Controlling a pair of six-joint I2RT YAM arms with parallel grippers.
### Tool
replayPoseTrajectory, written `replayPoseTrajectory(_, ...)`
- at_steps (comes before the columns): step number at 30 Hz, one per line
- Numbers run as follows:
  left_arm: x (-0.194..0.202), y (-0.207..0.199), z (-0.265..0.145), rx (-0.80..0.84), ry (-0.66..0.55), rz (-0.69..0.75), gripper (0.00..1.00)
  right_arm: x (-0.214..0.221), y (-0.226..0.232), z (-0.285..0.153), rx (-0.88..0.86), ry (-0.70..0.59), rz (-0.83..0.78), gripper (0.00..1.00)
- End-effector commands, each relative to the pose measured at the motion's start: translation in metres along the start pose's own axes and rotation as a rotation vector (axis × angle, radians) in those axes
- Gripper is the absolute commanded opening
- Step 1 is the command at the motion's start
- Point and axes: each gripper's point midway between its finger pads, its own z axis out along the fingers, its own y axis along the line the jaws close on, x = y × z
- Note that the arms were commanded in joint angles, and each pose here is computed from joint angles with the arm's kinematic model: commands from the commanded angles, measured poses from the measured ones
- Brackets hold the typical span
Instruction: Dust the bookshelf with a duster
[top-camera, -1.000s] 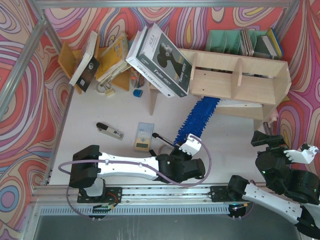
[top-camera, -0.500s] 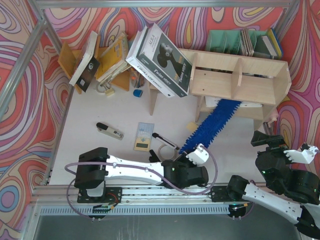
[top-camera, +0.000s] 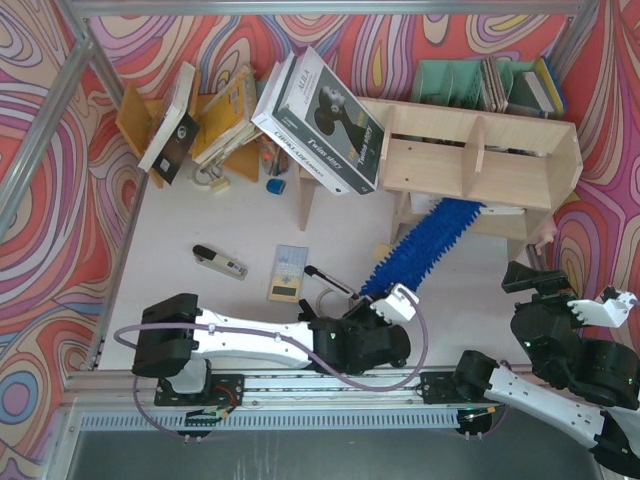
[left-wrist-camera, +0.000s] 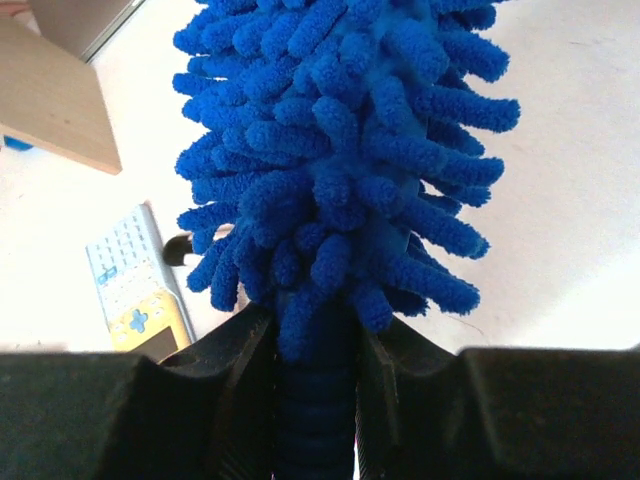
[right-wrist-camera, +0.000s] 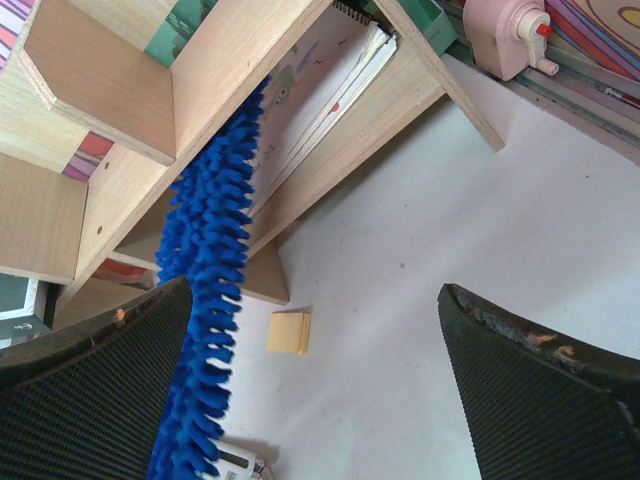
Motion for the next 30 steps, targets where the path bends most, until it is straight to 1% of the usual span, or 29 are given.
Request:
replayPoseTrajectory(1, -0.008, 0.035, 0.012, -0.103, -0.024, -0.085, 0.00, -0.001, -0.007, 0.001, 0.005, -0.008, -0.009, 0.99)
replayPoseTrajectory(4, -0.002, 0.044, 0.025, -0.127, 0.013, -0.093, 0.00, -0.001, -0.007, 0.001, 0.006, -0.008, -0.010, 0.99)
replayPoseTrajectory(7, 0.002, 0.042, 0.036, -0.109, 0.049, -0.091, 0.00, -0.001, -0.007, 0.000, 0.005, -0.008, -0.009, 0.99)
replayPoseTrajectory(10, 0.001, 0.030, 0.042, -0.064, 0.068, -0.076, 0.00, -0.001, -0.007, 0.000, 0.004, -0.009, -0.004, 0.99)
replayPoseTrajectory(12, 0.010, 0.021, 0.044, -0.041, 0.112, -0.036, 0.00, -0.002, -0.008, 0.000, 0.004, -0.009, -0.002, 0.99)
replayPoseTrajectory(14, 0.012, 0.009, 0.044, -0.010, 0.118, -0.006, 0.00, -0.002, -0.008, 0.000, 0.002, -0.009, -0.001, 0.99)
replayPoseTrajectory(20, 0.011, -0.033, 0.028, 0.114, 0.088, 0.093, 0.00, -0.002, -0.008, 0.000, 0.005, -0.011, -0.006, 0.99)
replayPoseTrajectory(23, -0.004, -0.046, 0.017, 0.160, 0.019, 0.104, 0.00, -0.002, -0.007, 0.000, 0.004, -0.011, -0.007, 0.99)
replayPoseTrajectory(26, -0.016, -0.042, 0.009, 0.166, -0.031, 0.082, 0.00, -0.001, -0.007, 0.001, 0.006, -0.011, -0.008, 0.99)
replayPoseTrajectory(28, -0.027, -0.032, 0.006, 0.140, -0.079, 0.053, 0.00, -0.001, -0.007, 0.001, 0.006, -0.010, -0.011, 0.99)
replayPoseTrajectory(30, -0.034, -0.020, 0.007, 0.107, -0.100, 0.041, 0.00, -0.001, -0.006, 0.001, 0.006, -0.011, -0.012, 0.99)
